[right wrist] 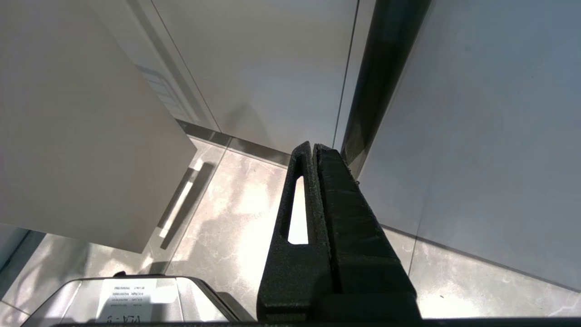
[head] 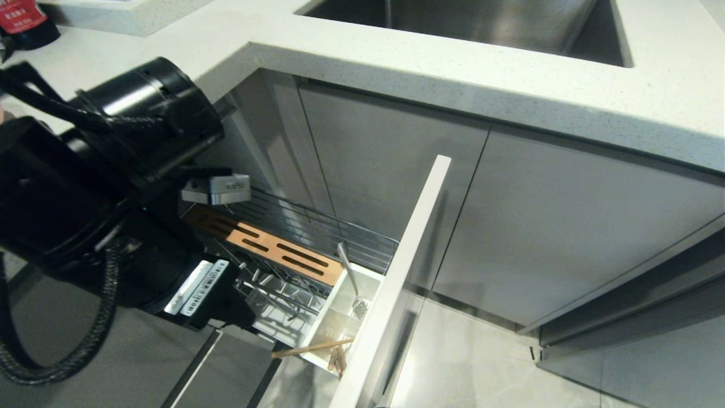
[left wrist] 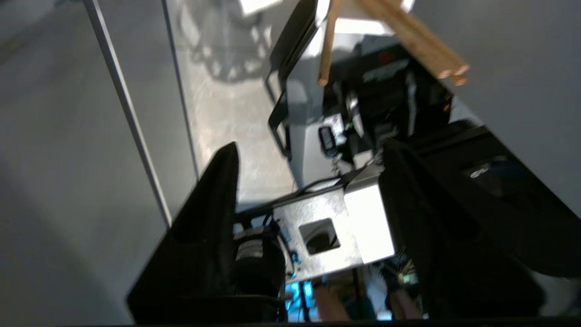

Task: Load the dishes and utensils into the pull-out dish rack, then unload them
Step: Take the chopsticks out of the cupboard

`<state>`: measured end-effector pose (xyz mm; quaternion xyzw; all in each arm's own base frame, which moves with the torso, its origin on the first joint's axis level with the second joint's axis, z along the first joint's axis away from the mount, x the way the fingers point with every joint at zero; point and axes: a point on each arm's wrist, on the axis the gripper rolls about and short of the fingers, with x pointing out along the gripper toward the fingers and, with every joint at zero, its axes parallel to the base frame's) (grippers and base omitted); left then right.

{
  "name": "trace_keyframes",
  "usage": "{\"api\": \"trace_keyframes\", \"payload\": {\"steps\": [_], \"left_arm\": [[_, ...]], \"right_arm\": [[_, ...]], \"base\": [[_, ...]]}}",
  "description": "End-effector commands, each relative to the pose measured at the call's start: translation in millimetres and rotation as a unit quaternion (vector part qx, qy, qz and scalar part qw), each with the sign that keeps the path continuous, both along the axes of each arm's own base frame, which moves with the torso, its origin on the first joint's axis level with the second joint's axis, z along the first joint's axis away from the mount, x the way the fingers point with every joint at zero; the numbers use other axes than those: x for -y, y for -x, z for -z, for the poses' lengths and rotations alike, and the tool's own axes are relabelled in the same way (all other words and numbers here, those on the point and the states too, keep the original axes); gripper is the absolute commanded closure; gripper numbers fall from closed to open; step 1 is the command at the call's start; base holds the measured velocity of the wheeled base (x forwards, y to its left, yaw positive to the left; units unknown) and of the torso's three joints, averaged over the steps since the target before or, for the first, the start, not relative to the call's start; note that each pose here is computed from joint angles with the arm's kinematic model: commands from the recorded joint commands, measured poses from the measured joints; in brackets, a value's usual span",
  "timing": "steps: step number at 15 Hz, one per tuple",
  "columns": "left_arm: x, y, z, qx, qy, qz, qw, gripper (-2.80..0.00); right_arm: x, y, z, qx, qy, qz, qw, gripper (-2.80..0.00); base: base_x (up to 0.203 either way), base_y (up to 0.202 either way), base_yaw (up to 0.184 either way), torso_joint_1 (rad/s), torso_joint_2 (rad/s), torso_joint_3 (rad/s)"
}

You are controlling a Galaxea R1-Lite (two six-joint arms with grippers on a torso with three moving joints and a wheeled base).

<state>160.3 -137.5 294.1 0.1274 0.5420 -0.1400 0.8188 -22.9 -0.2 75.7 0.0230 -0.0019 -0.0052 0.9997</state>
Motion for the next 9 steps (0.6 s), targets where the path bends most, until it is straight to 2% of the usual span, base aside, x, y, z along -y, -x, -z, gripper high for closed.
{"api": "trace_keyframes", "payload": {"steps": [1,5,9], "left_arm": [[16,-19,22,-0.043,-0.039,-0.003,0.9983,-2.8],[33,-41,53,-0.095,-0.08,-0.005,0.9922,-2.8],[43,-62,86,-0.166,-0.135,-0.006,0.9769,-2.8]], "right_arm": [[0,0,0,0.0,0.0,0.0,1.0,0.0],[0,0,0,0.0,0.0,0.0,1.0,0.0],[0,0,0,0.0,0.0,0.0,1.0,0.0]], "base": [[0.0,0.0,0.0,0.0,0.0,0.0],[0.0,0.0,0.0,0.0,0.0,0.0],[0.0,0.0,0.0,0.0,0.0,0.0]]}}
